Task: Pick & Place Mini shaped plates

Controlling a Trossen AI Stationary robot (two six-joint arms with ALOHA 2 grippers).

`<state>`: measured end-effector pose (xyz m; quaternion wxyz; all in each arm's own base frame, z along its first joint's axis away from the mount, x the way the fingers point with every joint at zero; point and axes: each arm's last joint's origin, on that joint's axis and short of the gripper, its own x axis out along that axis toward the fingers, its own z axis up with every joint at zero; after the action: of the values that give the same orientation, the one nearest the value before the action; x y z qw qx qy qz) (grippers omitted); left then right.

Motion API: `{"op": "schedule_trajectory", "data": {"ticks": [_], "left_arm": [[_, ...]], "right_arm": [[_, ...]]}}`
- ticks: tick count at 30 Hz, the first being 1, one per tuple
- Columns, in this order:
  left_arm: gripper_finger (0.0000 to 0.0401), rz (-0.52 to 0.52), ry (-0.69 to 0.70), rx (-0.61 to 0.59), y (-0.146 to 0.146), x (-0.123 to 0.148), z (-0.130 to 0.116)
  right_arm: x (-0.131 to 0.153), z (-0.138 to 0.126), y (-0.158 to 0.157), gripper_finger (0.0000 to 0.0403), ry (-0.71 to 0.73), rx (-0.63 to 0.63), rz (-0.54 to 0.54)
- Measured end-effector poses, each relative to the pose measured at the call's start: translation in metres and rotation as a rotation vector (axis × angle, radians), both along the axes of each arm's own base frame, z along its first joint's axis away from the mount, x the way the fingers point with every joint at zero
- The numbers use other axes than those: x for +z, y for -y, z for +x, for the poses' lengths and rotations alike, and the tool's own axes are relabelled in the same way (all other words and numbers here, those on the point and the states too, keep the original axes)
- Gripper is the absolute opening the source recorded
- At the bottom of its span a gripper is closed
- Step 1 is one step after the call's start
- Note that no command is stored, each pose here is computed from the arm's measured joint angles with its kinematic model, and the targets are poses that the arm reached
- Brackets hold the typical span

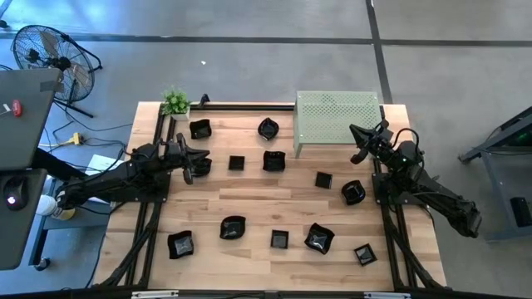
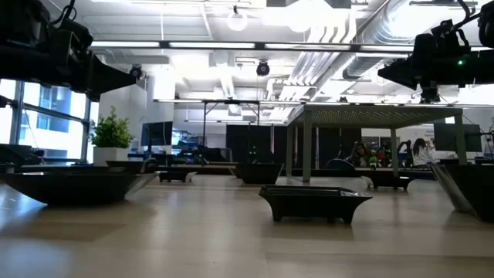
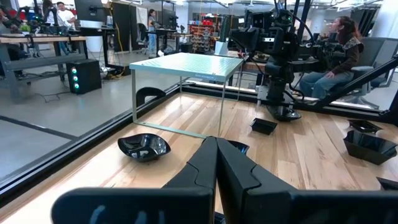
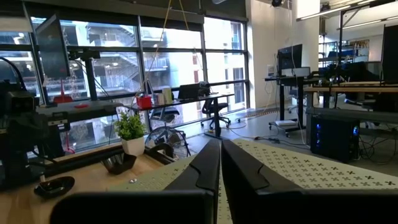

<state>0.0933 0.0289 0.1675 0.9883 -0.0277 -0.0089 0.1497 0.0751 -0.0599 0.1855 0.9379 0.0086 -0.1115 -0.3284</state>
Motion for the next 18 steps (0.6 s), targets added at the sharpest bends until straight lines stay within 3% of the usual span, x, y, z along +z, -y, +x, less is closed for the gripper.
{"op": "schedule_trajectory", "data": {"ticks": [11,15,18], "left_arm": [[0.0,0.009,0.058,0.01,0.0,0.006,0.0],[0.0,0.012,0.131,0.02,0.0,0.016,-0.002],[0.0,-0.003,0.159,0.05,-0.001,0.02,-0.003]], "right_arm": [[0.001,0.0,0.0,0.0012,0.032,0.011,0.026],[0.009,-0.002,-0.002,0.0012,0.207,0.065,0.102],[0.021,-0.006,-0.004,0.0012,0.373,0.095,0.097]]}}
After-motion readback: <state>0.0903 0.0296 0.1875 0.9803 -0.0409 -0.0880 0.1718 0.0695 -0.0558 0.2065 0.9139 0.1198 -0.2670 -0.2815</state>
